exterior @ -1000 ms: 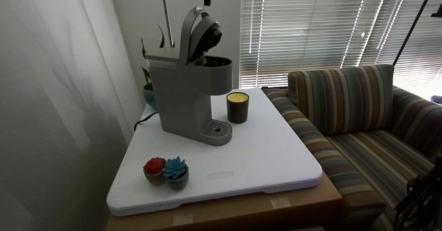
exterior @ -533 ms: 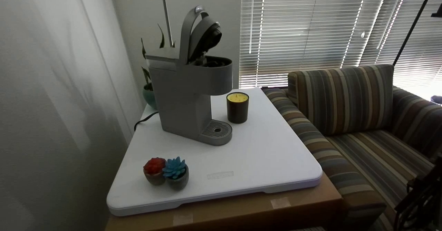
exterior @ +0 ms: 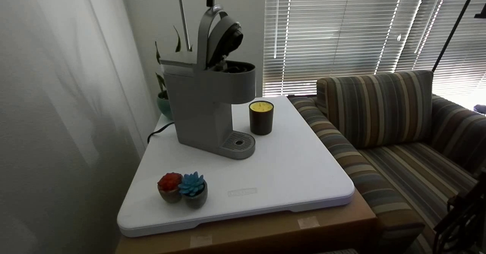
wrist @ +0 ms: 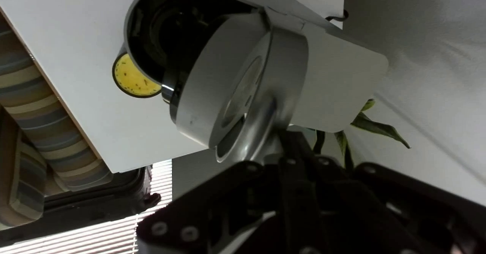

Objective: Close the lid of the coffee maker

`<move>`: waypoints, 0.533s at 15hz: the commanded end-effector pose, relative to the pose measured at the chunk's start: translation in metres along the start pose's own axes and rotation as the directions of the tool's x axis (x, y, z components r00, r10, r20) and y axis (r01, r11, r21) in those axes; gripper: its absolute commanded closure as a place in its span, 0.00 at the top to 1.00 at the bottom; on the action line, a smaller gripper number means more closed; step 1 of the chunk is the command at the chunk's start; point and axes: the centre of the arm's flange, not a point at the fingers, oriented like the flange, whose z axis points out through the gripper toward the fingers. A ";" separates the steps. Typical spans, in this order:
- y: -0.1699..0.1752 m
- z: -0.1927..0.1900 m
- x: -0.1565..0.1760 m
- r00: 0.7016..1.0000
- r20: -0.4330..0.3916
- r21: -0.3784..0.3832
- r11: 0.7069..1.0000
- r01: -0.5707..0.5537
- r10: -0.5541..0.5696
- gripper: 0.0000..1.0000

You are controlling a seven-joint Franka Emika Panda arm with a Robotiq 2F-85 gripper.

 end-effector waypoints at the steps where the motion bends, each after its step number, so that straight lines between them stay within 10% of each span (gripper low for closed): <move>1: -0.016 0.012 0.012 1.000 0.004 0.018 1.000 0.009 -0.009 0.00; 8: -0.011 0.004 0.010 1.000 -0.001 -0.010 1.000 -0.007 0.007 0.00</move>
